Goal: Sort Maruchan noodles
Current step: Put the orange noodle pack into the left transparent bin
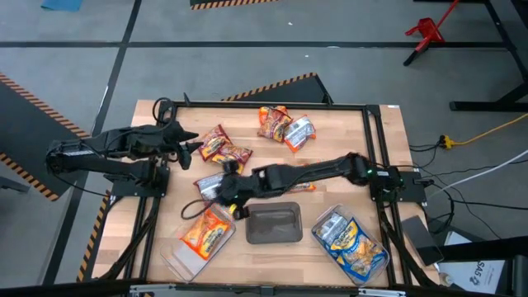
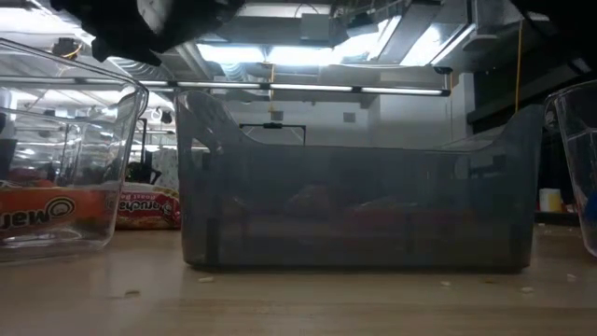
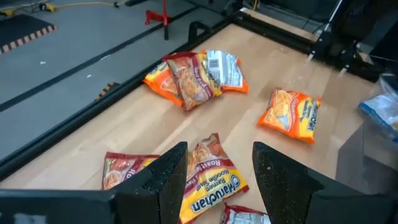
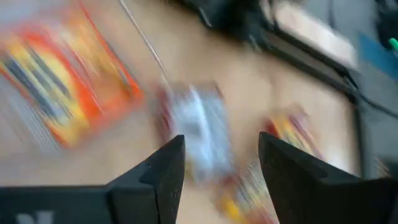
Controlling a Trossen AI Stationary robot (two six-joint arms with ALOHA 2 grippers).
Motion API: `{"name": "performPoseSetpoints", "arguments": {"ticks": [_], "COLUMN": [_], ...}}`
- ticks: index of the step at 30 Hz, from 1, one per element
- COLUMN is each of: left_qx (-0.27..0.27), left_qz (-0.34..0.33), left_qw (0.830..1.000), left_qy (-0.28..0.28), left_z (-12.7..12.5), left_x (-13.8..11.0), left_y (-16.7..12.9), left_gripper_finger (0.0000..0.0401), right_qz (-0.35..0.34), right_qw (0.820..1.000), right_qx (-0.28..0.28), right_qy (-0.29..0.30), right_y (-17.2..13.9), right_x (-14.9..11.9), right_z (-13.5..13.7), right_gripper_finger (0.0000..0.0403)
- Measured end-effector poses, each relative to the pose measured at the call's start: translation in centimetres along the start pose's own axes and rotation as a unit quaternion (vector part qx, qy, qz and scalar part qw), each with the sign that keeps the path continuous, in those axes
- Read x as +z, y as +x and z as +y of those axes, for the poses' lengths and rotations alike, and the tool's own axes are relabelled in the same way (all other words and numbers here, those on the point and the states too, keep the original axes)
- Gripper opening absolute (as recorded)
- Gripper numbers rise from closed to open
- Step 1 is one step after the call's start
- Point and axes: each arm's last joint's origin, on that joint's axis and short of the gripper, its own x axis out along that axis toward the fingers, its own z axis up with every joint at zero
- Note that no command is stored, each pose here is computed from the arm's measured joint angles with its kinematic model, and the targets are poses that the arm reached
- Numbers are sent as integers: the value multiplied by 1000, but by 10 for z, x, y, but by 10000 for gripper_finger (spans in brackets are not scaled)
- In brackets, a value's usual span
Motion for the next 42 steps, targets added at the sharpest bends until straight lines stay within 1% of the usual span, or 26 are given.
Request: {"name": "performPoseSetpoints", "arguments": {"ticks": [2, 3, 4, 8, 10, 13, 16, 19, 21, 23, 25, 27, 28, 30, 34, 37, 39, 40, 42], "left_qx": [0, 0, 0, 0, -1, -1, -4, -4, -4, -6, -10, -14, -16, -19, -22, -19, -17, -16, -13], "left_qz": [0, 0, 0, 0, 1, 2, 3, 5, 6, 7, 7, 8, 8, 8, 7, 5, 4, 4, 2], "left_qw": [1000, 1000, 1000, 1000, 1000, 1000, 1000, 1000, 1000, 1000, 1000, 1000, 1000, 1000, 999, 999, 999, 999, 1000], "left_qy": [0, 0, 1, 3, 4, 5, 6, 6, 7, 9, 14, 18, 19, 21, 22, 27, 28, 28, 28], "left_z": [0, 0, 0, 0, 0, 0, 0, 0, 0, -1, -1, -2, -3, -3, -4, -4, -4, -4, -4], "left_x": [0, 0, 0, 0, 0, 0, 0, -1, -1, -1, -1, -2, -2, -2, -2, -2, -2, -2, -2], "left_y": [0, 0, 0, 0, 0, 0, 0, 0, 0, 0, -1, -1, -1, -1, -2, -1, -1, -1, -1], "left_gripper_finger": [175, 175, 175, 175, 175, 175, 175, 175, 175, 175, 175, 175, 175, 175, 175, 175, 175, 175, 175], "right_qz": [39, 73, 92, 140, 181, 233, 267, 304, 321, 329, 319, 298, 281, 251, 235, 227, 228, 226, 218], "right_qw": [999, 997, 995, 987, 977, 961, 941, 913, 897, 891, 892, 893, 895, 892, 867, 849, 835, 829, 818], "right_qx": [-30, -37, -47, -62, -62, -53, -12, 36, 46, 49, 46, 53, 54, 39, 21, 17, 32, 44, 47], "right_qy": [-10, -13, -9, 57, 89, 141, 207, 271, 299, 310, 318, 332, 342, 373, 439, 476, 499, 509, 531], "right_y": [-10, -15, -20, -55, -66, -78, -99, -108, -111, -117, -117, -113, -111, -109, -98, -88, -82, -81, -78], "right_x": [-9, -16, -21, -44, -62, -92, -120, -152, -170, -186, -203, -223, -231, -248, -275, -286, -292, -294, -295], "right_z": [-14, -22, -31, -85, -110, -146, -177, -191, -191, -183, -169, -150, -139, -123, -89, -69, -59, -56, -54], "right_gripper_finger": [189, 189, 189, 189, 189, 189, 189, 189, 189, 189, 189, 189, 189, 189, 189, 192, 205, 215, 243]}}
